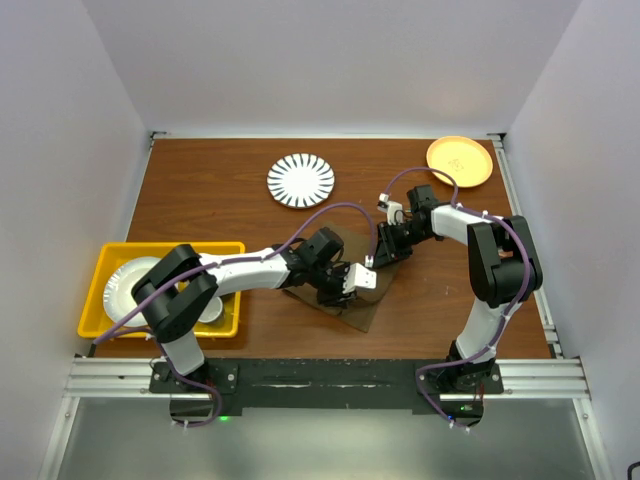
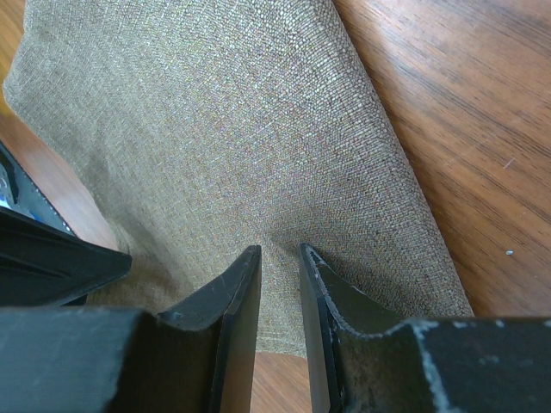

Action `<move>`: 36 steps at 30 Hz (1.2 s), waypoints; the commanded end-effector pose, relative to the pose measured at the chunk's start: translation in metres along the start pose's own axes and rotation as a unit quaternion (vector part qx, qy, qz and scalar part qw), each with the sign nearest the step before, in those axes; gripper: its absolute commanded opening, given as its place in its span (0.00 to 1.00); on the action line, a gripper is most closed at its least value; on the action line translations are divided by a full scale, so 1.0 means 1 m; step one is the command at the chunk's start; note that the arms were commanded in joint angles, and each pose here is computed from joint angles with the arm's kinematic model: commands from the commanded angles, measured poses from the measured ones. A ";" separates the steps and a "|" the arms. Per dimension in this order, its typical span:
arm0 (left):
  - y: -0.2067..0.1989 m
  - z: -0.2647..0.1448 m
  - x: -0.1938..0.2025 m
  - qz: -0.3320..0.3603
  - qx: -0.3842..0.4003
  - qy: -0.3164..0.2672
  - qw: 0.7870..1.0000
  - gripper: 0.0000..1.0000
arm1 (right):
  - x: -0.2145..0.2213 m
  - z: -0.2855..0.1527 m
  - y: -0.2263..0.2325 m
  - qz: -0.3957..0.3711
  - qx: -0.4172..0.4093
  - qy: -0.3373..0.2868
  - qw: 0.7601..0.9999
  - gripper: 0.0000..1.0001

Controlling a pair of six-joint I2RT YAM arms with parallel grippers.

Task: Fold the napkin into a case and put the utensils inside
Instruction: Fold the square-folded napkin at the center of the board.

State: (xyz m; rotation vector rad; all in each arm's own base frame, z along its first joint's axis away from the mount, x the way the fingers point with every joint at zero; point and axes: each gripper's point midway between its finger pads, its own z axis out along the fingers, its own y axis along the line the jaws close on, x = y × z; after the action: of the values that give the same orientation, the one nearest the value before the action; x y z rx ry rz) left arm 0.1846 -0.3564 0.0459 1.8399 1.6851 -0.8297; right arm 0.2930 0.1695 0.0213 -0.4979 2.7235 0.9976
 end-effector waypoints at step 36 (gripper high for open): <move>0.051 -0.035 -0.007 -0.067 -0.074 -0.050 0.994 0.00 | -0.004 -0.004 -0.001 -0.012 0.010 0.000 1.000 0.32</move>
State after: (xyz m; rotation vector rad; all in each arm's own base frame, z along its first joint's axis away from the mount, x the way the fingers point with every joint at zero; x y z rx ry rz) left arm 0.2074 -0.3510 0.0542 1.7002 1.7615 -0.8240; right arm 0.2928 0.1696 0.0216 -0.4985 2.7243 0.9989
